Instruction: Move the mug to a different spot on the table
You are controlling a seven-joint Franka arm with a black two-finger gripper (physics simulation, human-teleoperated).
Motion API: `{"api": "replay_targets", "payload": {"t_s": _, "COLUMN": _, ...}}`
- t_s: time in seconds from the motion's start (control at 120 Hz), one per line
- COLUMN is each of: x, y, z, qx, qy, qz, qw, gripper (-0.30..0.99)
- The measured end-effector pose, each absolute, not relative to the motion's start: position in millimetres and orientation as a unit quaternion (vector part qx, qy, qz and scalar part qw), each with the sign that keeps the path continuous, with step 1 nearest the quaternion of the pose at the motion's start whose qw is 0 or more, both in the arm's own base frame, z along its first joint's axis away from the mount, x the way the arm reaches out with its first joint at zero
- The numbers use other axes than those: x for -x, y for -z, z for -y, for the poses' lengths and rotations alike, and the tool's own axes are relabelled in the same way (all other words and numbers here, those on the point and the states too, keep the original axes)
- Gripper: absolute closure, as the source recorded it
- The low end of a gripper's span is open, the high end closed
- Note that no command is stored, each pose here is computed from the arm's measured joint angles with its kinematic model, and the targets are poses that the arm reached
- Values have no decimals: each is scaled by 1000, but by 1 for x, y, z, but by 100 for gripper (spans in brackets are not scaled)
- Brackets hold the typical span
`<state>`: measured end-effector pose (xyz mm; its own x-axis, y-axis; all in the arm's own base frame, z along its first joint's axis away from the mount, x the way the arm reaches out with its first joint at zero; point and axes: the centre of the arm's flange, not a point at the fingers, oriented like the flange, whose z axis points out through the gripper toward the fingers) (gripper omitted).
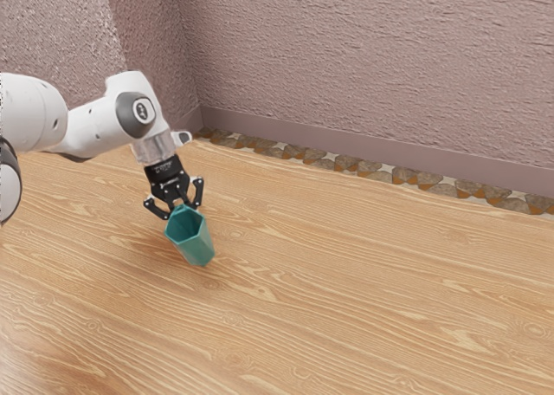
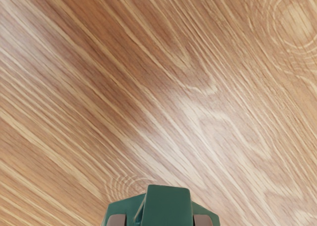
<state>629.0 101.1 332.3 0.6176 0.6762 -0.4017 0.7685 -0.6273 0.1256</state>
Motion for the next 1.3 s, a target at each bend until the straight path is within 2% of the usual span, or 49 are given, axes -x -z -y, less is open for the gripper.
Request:
{"api": "replay_targets", "payload": {"t_s": 0.35, "x": -624, "y": -287, "z": -101, "qx": -882, "qy": 197, "qz": -402, "qw": 146, "gripper": 63}}
{"api": "replay_targets", "payload": {"t_s": 0.658, "x": -644, "y": -294, "z": -110, "qx": -882, "qy": 179, "qz": -403, "qw": 168, "gripper": 63}}
{"api": "replay_targets", "payload": {"t_s": 0.967, "x": -640, "y": -284, "z": -106, "qx": -859, "qy": 227, "qz": -411, "qw": 206, "gripper": 63}}
{"api": "replay_targets", "payload": {"t_s": 1.3, "x": -629, "y": -279, "z": -102, "qx": -843, "qy": 270, "qz": -414, "qw": 211, "gripper": 63}}
